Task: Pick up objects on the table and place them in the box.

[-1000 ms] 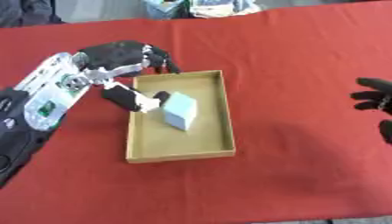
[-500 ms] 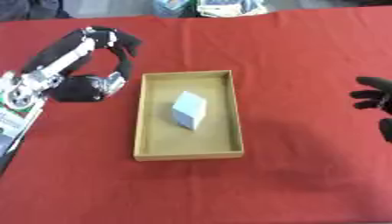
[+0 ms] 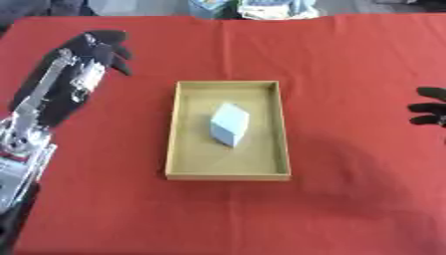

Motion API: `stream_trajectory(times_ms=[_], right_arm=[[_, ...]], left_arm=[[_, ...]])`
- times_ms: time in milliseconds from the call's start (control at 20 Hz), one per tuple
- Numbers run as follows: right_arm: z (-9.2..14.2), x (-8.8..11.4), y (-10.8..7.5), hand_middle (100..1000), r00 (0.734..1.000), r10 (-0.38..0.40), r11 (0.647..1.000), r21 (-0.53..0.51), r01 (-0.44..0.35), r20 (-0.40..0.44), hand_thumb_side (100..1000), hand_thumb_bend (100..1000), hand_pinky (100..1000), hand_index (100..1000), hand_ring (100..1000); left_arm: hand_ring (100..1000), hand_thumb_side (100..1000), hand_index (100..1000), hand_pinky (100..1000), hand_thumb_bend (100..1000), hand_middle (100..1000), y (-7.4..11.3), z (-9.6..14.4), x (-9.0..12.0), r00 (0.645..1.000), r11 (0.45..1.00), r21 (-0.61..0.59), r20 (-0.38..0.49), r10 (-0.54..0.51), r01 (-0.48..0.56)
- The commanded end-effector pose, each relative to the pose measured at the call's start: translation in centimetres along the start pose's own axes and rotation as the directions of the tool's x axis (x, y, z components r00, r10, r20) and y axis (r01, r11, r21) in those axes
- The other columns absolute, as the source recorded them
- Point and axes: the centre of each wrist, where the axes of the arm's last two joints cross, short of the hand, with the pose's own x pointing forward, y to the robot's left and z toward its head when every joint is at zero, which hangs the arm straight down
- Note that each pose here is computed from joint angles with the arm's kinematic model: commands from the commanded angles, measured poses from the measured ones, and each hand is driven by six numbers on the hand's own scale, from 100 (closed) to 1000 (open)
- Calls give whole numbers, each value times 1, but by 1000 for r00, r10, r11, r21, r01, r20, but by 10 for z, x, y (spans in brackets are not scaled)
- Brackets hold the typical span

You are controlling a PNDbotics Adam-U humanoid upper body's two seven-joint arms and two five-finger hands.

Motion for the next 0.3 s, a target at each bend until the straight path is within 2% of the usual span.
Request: stream_trajectory(times_ms=[50,300], right_arm=[[-4,5,-7,923,1000,-2,1000,-18,3,24,808,100,770,984,853],[-3,5,-6,921,999,-26,999,-27,27,20,809,100,769,984,852]], left_arm=[[574,811,825,694,100,604,0,1,3,1000,1000,26,-4,15,-15],[576,816,827,695,100,605,-6,2,0,999,999,32,-18,32,-31]])
